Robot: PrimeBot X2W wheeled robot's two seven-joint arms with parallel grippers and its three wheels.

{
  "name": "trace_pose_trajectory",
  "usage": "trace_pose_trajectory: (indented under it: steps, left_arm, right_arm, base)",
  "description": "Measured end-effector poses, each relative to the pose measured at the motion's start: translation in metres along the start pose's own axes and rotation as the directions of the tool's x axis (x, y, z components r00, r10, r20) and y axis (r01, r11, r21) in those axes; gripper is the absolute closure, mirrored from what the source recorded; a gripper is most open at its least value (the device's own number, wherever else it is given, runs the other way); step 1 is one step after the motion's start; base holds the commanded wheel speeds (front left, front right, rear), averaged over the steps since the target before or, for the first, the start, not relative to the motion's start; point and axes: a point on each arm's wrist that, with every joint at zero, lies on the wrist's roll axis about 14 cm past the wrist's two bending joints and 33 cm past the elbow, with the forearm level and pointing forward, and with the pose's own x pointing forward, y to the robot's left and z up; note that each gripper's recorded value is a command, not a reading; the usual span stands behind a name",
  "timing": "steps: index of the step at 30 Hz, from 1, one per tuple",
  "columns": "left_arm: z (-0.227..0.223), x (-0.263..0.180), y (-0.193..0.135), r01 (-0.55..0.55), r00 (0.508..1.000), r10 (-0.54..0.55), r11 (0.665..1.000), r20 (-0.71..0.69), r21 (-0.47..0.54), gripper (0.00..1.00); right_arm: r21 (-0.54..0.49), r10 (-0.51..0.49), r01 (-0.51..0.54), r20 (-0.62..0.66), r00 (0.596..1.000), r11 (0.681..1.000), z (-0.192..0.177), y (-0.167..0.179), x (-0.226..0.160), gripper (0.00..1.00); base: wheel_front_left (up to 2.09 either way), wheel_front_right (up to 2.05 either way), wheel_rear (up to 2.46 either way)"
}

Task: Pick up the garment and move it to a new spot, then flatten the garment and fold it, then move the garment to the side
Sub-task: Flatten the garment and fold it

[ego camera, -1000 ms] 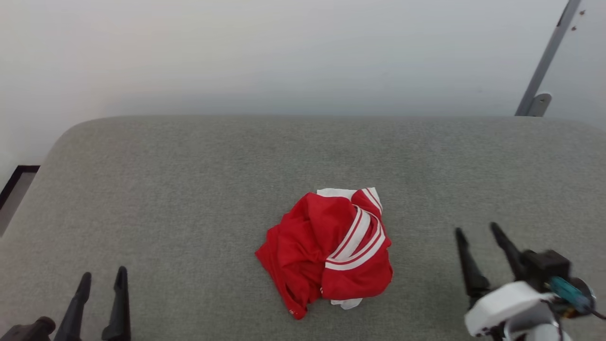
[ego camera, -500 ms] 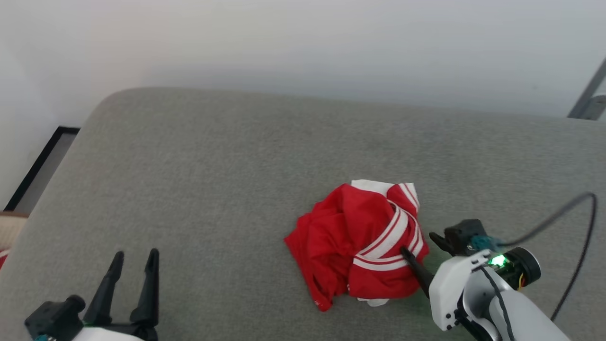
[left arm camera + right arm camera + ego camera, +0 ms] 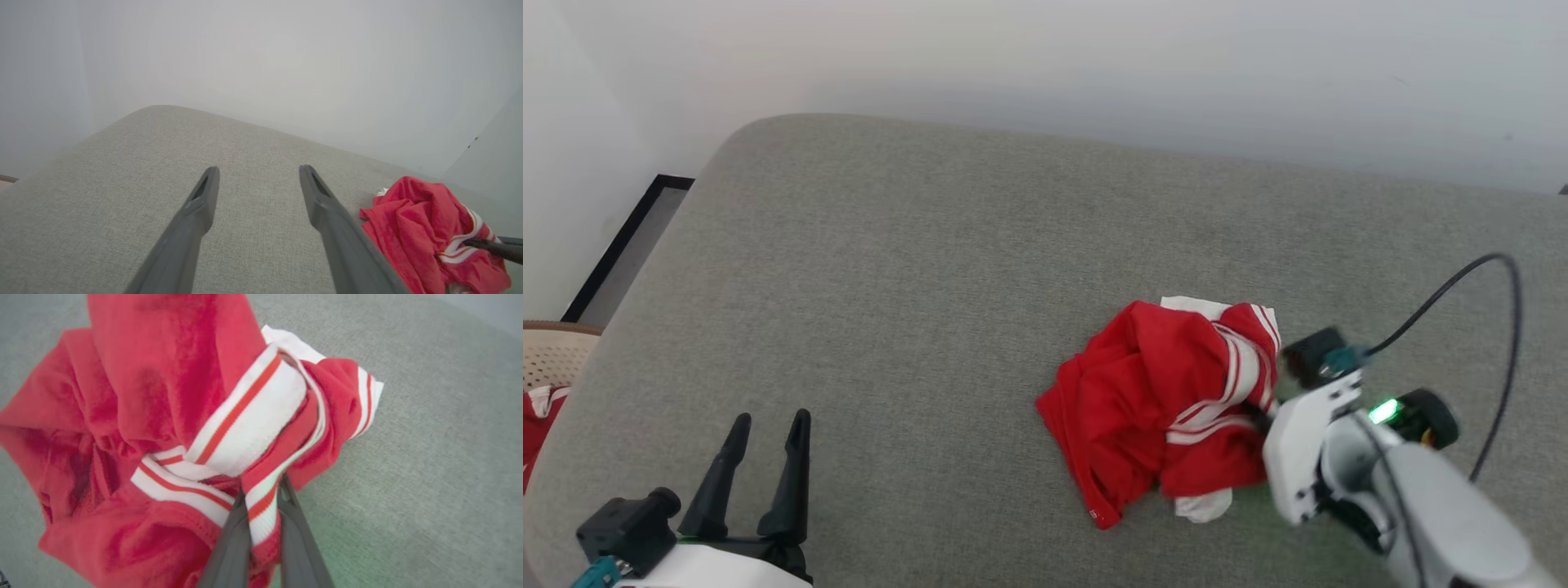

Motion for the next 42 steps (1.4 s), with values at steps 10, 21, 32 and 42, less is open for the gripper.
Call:
trace_pose_trajectory:
  steps: [10,21,32,42]
  left_arm:
    - [0.003,0.009,-0.003,0.017,1.000,-0.017,1.000,0.007,-0.005,0.00]
    - [-0.004,0.020,-0.015,0.067,0.998,-0.067,0.998,-0.021,-0.004,0.00]
    - [-0.005,0.049,-0.049,0.229,0.967,-0.227,0.973,-0.111,-0.002,0.00]
    - [0.018,0.103,-0.123,0.488,0.857,-0.469,0.872,-0.214,0.043,0.00]
  right_arm:
    - [0.067,-0.186,0.184,0.020,0.982,0.981,0.015,-0.080,-0.041,1.00]
    - [0.187,-0.224,0.239,-0.095,0.970,0.953,-0.041,-0.081,-0.054,0.00]
    - [0.258,-0.321,0.299,0.049,0.946,0.919,-0.018,-0.100,-0.082,0.00]
    - [0.336,-0.536,0.437,0.314,0.784,0.835,0.012,-0.135,-0.145,0.00]
  base:
    - [0.00,0.00,0.00]
    - [0.00,0.00,0.00]
    - [0.00,0.00,0.00]
    - [0.00,0.00,0.00]
